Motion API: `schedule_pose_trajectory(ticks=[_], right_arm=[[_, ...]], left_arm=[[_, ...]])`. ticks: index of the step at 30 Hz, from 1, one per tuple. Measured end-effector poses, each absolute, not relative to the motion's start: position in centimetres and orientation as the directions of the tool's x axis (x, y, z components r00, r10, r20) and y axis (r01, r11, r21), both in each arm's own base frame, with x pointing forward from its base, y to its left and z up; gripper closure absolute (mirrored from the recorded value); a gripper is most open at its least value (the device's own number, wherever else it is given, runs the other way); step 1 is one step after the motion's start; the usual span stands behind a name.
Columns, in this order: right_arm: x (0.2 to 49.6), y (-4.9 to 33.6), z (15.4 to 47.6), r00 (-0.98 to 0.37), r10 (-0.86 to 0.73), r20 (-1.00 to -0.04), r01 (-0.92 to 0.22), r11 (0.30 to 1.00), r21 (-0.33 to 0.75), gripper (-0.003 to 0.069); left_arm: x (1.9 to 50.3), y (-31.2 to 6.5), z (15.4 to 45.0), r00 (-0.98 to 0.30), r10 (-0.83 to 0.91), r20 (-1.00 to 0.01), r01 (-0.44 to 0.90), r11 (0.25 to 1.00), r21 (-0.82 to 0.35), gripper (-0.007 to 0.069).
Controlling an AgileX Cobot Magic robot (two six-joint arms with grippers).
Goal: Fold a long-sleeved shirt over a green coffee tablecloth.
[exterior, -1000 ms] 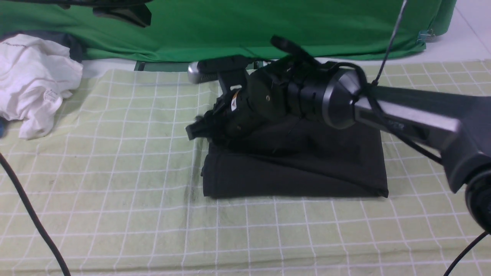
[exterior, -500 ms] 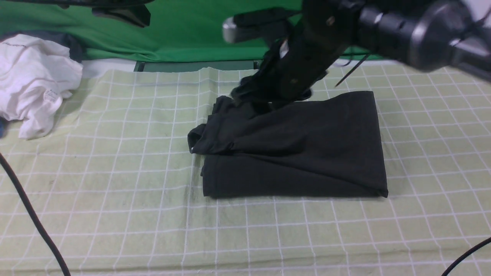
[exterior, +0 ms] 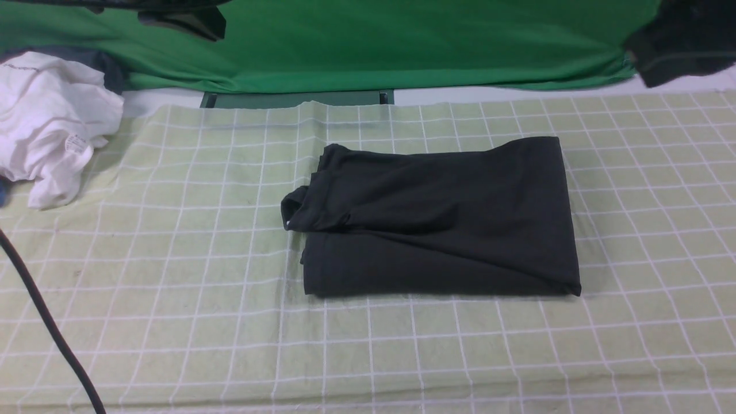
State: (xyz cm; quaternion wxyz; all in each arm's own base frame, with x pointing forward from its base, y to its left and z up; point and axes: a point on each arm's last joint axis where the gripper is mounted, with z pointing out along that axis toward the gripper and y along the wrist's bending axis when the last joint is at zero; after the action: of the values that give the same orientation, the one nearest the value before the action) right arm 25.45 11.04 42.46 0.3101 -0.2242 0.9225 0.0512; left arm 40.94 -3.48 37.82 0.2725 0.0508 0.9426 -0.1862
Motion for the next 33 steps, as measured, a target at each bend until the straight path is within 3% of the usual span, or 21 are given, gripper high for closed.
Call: schedule_pose_trajectory(ticks=[5,10,11,15,20,25,33], right_arm=[[19.3,7.6,42.6,-0.671,-0.385,-0.634,-0.413,0.904,-0.112,0.0659],[15.1,5.8,40.5,-0.543,-0.335,-0.77,-0.394,0.912,-0.118,0.0659],[13.7,5.3,39.1,-0.441,-0.286,-0.85,-0.385,0.916,-0.108,0.0659],[12.7,5.1,35.1,-0.232,-0.2,-0.952,-0.389,0.916,-0.097,0.0659],[11.6,5.0,31.0,-0.075,-0.133,-0.988,-0.4,0.912,-0.092,0.0659],[11.1,4.8,30.9,0.014,-0.096,-0.995,-0.401,0.911,-0.093,0.0656],[11.1,4.8,30.9,0.021,-0.079,-0.997,-0.402,0.912,-0.081,0.0643]], left_arm=[[40.9,-3.5,37.8,-0.846,-0.006,-0.533,0.197,0.925,-0.324,0.0612],[40.9,-3.5,37.8,-0.846,-0.006,-0.533,0.198,0.925,-0.325,0.0612],[41.0,-3.5,37.8,-0.845,-0.008,-0.535,0.197,0.925,-0.325,0.0612],[41.0,-3.5,37.9,-0.842,-0.01,-0.539,0.197,0.925,-0.324,0.0612],[41.1,-3.5,37.9,-0.839,-0.012,-0.544,0.197,0.926,-0.324,0.061],[41.1,-3.5,37.9,-0.839,-0.012,-0.544,0.197,0.926,-0.324,0.061],[41.1,-3.5,37.9,-0.835,-0.015,-0.55,0.196,0.926,-0.323,0.061]])
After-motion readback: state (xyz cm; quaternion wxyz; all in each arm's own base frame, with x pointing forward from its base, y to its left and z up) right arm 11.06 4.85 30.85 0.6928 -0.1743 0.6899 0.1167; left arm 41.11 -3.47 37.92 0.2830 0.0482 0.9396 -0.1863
